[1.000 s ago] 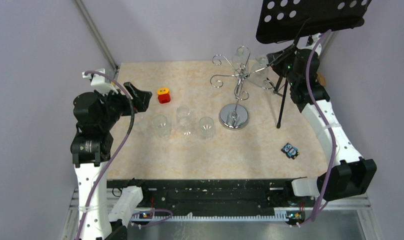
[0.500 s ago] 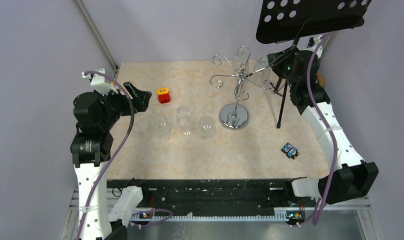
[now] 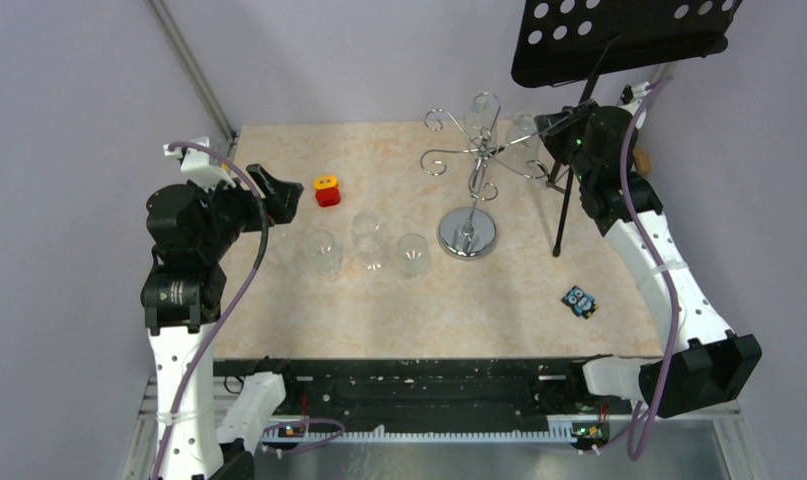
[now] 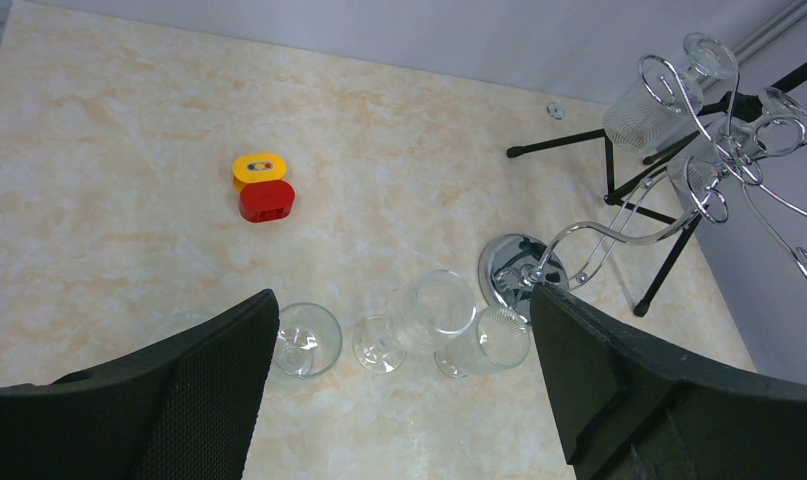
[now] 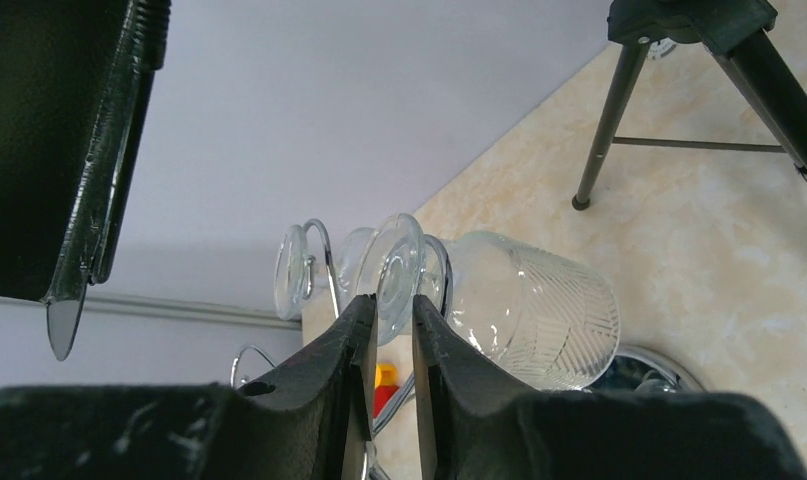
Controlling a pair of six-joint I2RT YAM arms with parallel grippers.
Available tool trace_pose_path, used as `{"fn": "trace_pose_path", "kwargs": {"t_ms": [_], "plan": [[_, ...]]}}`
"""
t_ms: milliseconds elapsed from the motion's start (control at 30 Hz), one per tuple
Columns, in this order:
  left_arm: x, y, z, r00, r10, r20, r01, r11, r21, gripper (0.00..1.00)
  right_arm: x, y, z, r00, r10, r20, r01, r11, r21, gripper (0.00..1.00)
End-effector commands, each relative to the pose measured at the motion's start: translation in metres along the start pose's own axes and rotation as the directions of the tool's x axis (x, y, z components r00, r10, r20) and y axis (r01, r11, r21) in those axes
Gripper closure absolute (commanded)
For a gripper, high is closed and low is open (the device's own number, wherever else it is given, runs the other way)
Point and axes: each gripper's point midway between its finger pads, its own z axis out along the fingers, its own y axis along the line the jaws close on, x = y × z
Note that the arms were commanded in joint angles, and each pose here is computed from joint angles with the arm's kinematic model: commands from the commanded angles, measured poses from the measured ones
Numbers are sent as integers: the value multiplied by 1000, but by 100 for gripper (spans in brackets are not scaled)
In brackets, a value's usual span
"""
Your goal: Take the wine glass off the wine glass rack
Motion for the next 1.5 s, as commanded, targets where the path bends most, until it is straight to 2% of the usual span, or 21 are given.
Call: {"fn": "trace_pose_path", "kwargs": {"t_ms": [0,200,433,600,1100,1267,1467], "plan": [[-7,-1,-3,999,23,35,-23,1000,1,1,-7,10,-15,997,78,21,-77,997,-22,78],[-5,0,-3,999,22,33,-22,1000,-3,1,-1,12,-15,991,131,1,-131,991,-31,69],[-4,2,-3,999,25,34,-24,1000,-9,1,6,5,-10,980,199,-6,-199,980,-12,69],[-3,3,-3,999,28,36,-27,1000,-12,1,7,1,-5,977,214,0,-214,977,6,74],[-3,4,-6,998,35,43,-34,999,-23,1,6,2,12,968,252,8,-252,966,62,70],[-4,5,-6,998,37,44,-36,999,-26,1,4,3,17,962,271,24,-271,961,49,70],[-3,6,-6,998,36,44,-35,999,-31,1,-5,12,12,951,301,62,-300,953,-31,71]]}}
